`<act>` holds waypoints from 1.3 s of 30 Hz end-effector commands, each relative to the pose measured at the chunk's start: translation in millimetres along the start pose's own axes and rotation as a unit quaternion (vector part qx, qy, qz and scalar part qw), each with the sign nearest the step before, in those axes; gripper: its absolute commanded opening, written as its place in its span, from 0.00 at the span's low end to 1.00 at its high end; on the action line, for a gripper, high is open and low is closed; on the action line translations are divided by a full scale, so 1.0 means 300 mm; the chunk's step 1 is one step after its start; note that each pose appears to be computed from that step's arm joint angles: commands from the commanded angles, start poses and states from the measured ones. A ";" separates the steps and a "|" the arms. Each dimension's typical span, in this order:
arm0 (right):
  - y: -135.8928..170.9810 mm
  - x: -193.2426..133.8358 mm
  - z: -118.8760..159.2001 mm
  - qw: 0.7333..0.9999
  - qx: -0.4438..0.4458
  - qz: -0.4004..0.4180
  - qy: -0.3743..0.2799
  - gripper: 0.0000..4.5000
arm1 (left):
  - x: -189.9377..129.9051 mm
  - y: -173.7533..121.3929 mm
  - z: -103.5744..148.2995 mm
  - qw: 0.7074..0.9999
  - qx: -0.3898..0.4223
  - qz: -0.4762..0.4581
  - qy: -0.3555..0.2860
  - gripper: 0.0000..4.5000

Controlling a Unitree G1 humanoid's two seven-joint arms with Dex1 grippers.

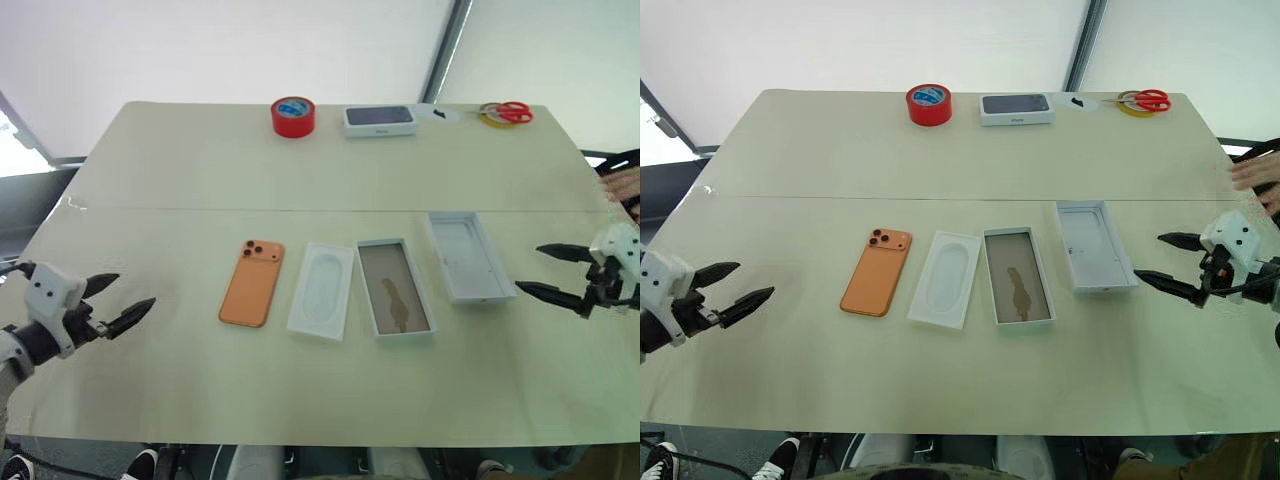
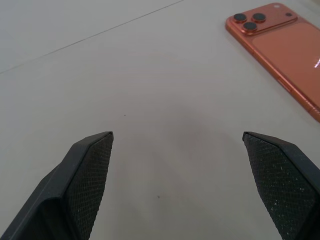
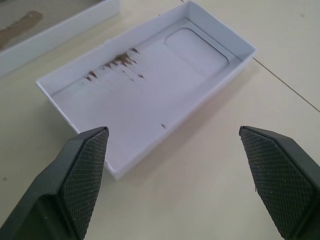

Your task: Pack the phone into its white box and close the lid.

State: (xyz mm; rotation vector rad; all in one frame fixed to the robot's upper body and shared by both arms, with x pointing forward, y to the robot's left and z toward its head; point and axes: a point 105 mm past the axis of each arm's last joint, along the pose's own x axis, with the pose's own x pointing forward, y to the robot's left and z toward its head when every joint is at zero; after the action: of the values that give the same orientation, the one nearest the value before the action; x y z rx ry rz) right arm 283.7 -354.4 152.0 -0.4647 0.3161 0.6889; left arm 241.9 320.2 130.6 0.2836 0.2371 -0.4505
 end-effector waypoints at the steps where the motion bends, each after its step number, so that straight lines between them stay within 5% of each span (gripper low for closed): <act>1: -0.035 -0.039 0.031 1.000 -0.017 -0.021 -0.006 0.97 | -0.025 0.013 0.059 1.000 0.025 0.007 -0.011 0.97; 15: -0.026 0.004 0.036 0.999 -0.029 -0.014 0.000 0.97 | 0.011 -0.025 0.180 0.997 0.047 -0.019 -0.055 0.97; 25: -0.016 0.059 0.067 0.999 -0.045 -0.005 -0.016 0.97 | 0.042 -0.030 0.180 0.997 0.055 -0.004 -0.058 0.97; 39: 0.208 0.228 0.320 0.984 -0.079 0.117 -0.111 0.97 | 0.227 -0.320 0.206 0.985 -0.106 -0.122 -0.056 0.97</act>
State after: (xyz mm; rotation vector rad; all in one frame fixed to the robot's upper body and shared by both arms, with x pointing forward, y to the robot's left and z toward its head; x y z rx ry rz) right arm 305.7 -241.7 172.4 -0.4842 0.1649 0.9603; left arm 271.0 205.4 140.0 0.0245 0.2182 -0.6270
